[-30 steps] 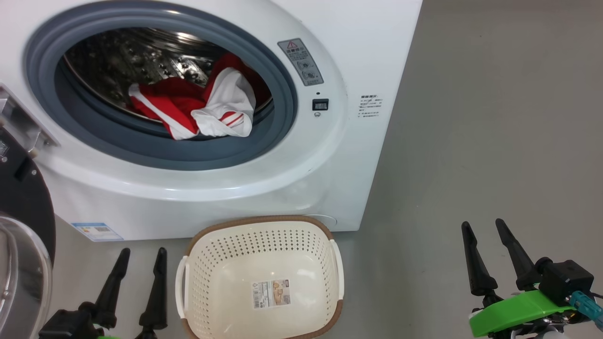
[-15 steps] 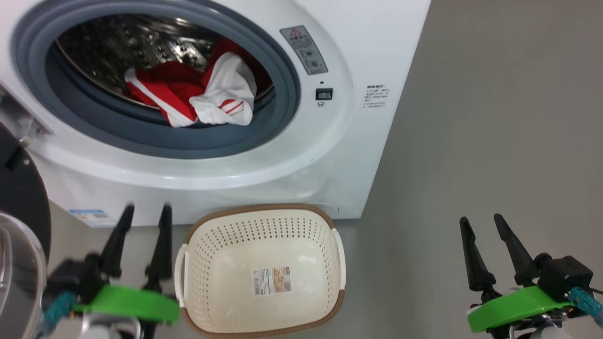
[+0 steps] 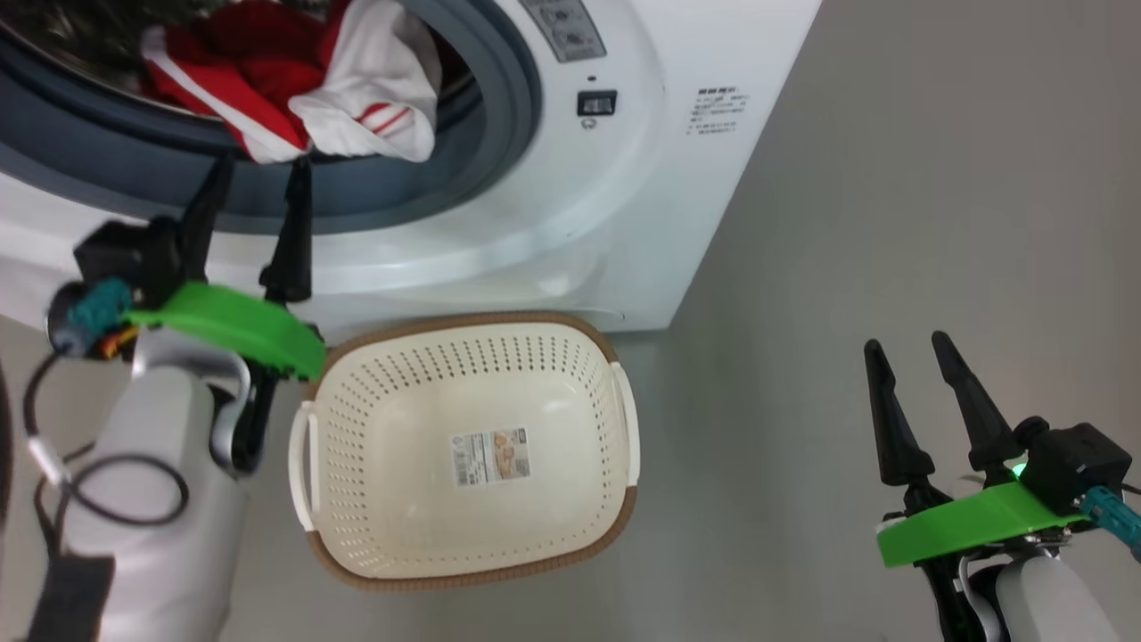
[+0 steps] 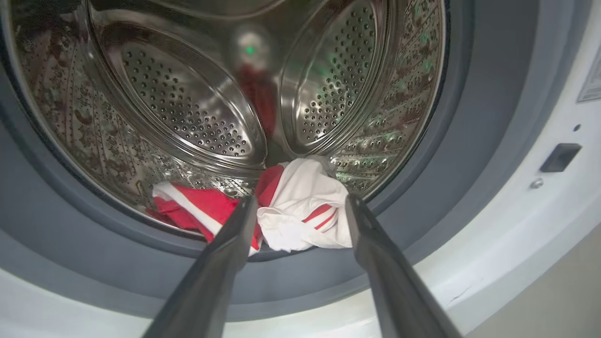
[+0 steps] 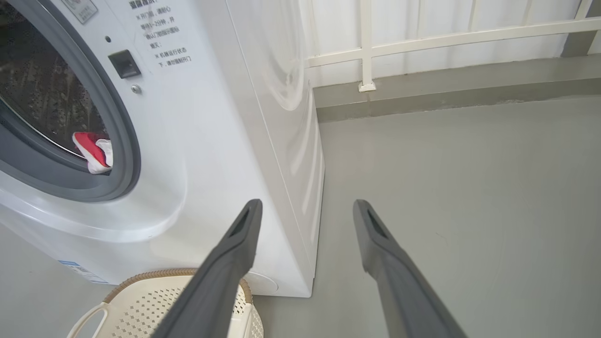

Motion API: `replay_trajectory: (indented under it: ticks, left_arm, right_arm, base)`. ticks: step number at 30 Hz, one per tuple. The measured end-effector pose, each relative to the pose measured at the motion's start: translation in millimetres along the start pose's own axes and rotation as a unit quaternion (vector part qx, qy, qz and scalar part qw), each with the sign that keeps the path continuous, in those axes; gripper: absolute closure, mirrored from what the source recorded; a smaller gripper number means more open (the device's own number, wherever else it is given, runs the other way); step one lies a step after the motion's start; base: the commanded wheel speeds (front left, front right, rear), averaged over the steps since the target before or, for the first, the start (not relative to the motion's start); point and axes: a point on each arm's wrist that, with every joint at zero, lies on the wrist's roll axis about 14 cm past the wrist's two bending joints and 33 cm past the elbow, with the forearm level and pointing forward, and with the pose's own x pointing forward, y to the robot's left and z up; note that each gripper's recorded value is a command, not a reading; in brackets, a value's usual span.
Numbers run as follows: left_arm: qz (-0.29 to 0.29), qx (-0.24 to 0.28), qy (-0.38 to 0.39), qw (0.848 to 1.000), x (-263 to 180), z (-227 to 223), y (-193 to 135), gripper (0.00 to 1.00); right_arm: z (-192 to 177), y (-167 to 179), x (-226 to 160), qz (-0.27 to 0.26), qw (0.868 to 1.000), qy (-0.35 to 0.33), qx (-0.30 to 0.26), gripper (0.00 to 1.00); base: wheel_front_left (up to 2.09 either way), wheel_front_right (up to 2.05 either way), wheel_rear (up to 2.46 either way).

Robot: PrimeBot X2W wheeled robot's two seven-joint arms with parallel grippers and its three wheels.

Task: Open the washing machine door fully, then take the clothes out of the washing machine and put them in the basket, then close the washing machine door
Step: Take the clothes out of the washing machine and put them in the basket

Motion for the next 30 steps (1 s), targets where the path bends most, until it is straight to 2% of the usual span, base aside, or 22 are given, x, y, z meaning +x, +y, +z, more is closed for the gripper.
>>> replay_trajectory:
  ticks: [14, 30]
  left_arm:
    - [-0.029, 0.000, 0.111, 0.993, 73.8, -67.5, -10.0, 0.00]
    - [-0.027, 0.021, 0.169, 0.985, 103.3, -111.0, 0.4, 0.00]
  right_arm:
    - [-26.0, -18.9, 21.5, -0.022, 0.999, 0.027, 0.004, 0.00]
    - [-38.5, -34.9, 23.7, -0.041, 0.998, 0.042, 0.001, 0.00]
  base:
    - [0.00, 0.00, 0.00]
    - [0.00, 0.00, 0.00]
